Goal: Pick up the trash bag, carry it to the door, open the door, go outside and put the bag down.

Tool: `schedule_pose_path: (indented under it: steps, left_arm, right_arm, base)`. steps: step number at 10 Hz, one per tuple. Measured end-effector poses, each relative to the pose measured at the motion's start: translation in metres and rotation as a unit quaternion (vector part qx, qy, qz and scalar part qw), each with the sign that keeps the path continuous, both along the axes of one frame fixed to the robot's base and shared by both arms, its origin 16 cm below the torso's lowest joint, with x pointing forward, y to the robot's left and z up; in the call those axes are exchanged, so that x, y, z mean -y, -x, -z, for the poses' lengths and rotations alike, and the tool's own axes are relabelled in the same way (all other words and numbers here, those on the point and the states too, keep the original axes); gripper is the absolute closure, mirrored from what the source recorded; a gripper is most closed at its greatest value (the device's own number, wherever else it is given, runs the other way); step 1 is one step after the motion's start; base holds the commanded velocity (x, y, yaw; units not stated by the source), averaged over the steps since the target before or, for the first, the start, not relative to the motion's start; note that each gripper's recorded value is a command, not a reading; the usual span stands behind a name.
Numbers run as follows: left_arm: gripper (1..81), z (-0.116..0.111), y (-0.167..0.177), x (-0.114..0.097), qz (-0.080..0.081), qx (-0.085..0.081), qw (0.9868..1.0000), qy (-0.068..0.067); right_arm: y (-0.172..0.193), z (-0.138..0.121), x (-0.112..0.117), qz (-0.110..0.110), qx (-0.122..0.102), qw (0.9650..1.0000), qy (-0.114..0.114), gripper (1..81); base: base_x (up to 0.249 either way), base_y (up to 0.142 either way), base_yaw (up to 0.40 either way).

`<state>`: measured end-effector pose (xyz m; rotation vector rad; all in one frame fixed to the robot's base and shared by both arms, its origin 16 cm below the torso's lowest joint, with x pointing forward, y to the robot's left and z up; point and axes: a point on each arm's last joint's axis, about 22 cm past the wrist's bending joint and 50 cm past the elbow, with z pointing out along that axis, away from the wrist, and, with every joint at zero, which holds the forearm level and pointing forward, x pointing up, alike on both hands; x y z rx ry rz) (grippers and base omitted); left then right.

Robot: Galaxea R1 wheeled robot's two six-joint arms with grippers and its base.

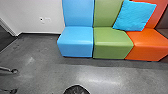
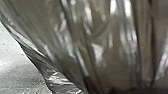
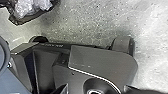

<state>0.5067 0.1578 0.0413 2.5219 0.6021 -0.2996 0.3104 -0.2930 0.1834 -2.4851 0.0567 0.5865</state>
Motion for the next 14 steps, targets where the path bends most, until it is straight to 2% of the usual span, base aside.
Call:
schedule_pose_path:
  steps: [2,4,6,8,9,10,12,14]
  left_arm:
    - [81.1,-0.042,-0.013,-0.007,0.003,0.019,0.9998,0.005]
    - [81.1,-0.077,-0.004,-0.016,0.010,0.026,0.9996,0.005]
    - [81.1,-0.104,0.026,-0.026,0.034,0.024,0.9991,0.005]
    - [81.1,-0.130,0.045,-0.041,0.045,0.027,0.9986,0.000]
    - [81.1,-0.144,0.054,-0.052,0.045,0.029,0.9986,-0.006]
    - [81.1,-0.156,0.064,-0.055,0.046,0.032,0.9984,-0.009]
    - [81.1,-0.180,0.090,-0.058,0.060,0.035,0.9975,-0.008]
    - [81.1,-0.206,0.096,-0.084,0.069,0.052,0.9959,-0.025]
  right_arm:
    - [-0.001,-0.019,-0.012,0.006,0.017,0.9998,-0.003,1.0]
    - [0.000,-0.039,-0.012,0.013,0.033,0.9994,0.004,1.0]
    - [0.007,-0.057,-0.014,0.015,0.044,0.9989,0.009,1.0]
    - [0.009,-0.071,-0.018,0.017,0.060,0.9980,0.014,1.0]
    - [0.008,-0.081,-0.021,0.018,0.070,0.9972,0.016,1.0]
    - [0.015,-0.090,-0.029,0.017,0.078,0.9967,0.012,1.0]
    - [0.017,-0.112,-0.036,0.015,0.096,0.9953,0.009,1.0]
    - [0.019,-0.133,-0.032,0.017,0.116,0.9930,0.015,1.0]
  base:
    - [0.000,0.000,0.000]
    - [0.000,0.000,0.000]
    - [0.000,0.000,0.000]
    - [0.000,0.000,0.000]
    - [0.000,0.000,0.000]
    - [0.000,0.000,0.000]
    - [0.000,0.000,0.000]
    - [0.000,0.000,0.000]
